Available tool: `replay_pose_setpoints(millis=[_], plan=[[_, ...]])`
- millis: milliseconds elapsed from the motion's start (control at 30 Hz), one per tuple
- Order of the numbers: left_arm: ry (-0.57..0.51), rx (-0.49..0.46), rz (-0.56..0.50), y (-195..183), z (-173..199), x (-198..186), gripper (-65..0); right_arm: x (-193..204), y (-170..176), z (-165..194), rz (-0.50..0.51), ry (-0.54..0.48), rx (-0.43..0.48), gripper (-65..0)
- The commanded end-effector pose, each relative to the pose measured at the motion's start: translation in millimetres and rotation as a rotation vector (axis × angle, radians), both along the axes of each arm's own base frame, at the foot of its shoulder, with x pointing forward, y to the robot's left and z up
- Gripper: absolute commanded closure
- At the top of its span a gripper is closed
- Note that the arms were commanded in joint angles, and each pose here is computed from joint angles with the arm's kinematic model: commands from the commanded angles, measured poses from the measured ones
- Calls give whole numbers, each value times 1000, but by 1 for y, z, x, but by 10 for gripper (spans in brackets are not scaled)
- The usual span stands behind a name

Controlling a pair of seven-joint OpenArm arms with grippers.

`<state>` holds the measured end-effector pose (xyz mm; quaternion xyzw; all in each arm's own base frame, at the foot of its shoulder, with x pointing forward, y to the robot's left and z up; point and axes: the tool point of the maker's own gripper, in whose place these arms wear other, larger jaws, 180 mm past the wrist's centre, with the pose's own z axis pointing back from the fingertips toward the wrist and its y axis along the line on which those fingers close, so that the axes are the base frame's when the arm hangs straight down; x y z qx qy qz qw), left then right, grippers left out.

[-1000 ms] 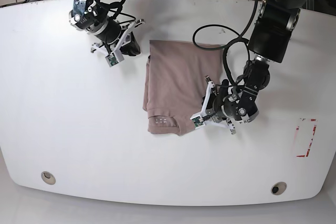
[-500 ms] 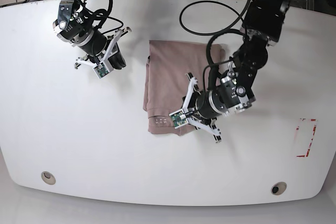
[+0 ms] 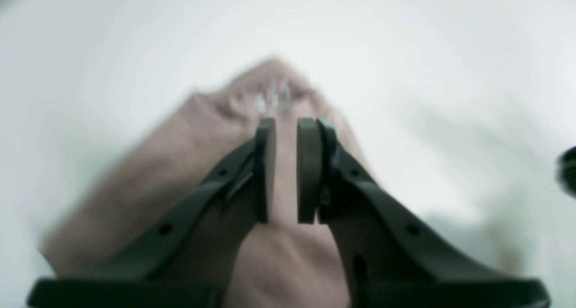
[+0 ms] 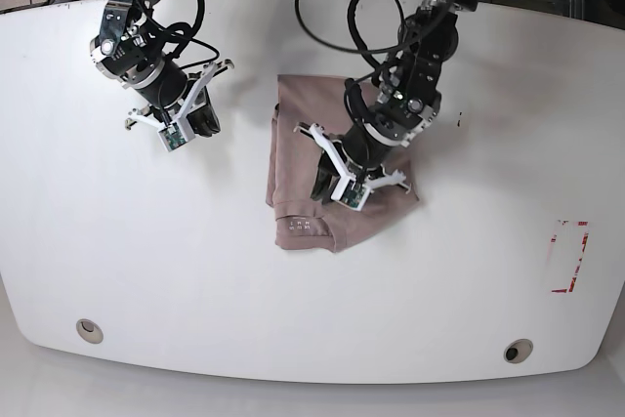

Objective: Layout the t-shirt on the table in an organized manner, then fold the t-shirt properly
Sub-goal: 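Grasp the folded shirt with the left gripper and drag it beside the red tape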

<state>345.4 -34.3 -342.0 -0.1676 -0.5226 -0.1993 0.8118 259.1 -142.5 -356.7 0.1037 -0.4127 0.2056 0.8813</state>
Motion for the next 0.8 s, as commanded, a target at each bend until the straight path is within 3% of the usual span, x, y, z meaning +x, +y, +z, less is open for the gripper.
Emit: replay_pose_setpoints(millis=[0, 100, 433, 633, 767], plan=[[-27, -33, 13, -6, 2, 6, -115, 6, -2, 12, 0, -46, 7, -48], [32, -14, 39, -1, -28, 4, -147, 6, -3, 12, -1, -46, 5, -48], [182, 61, 36, 9, -84, -5, -122, 4, -1, 12, 0, -44, 10, -46], [232, 226, 23, 72, -98, -14, -122, 4, -2, 13, -2, -46, 10, -46], [250, 258, -6, 110, -101, -24, -122, 5, -16, 14, -44, -52, 3, -46]])
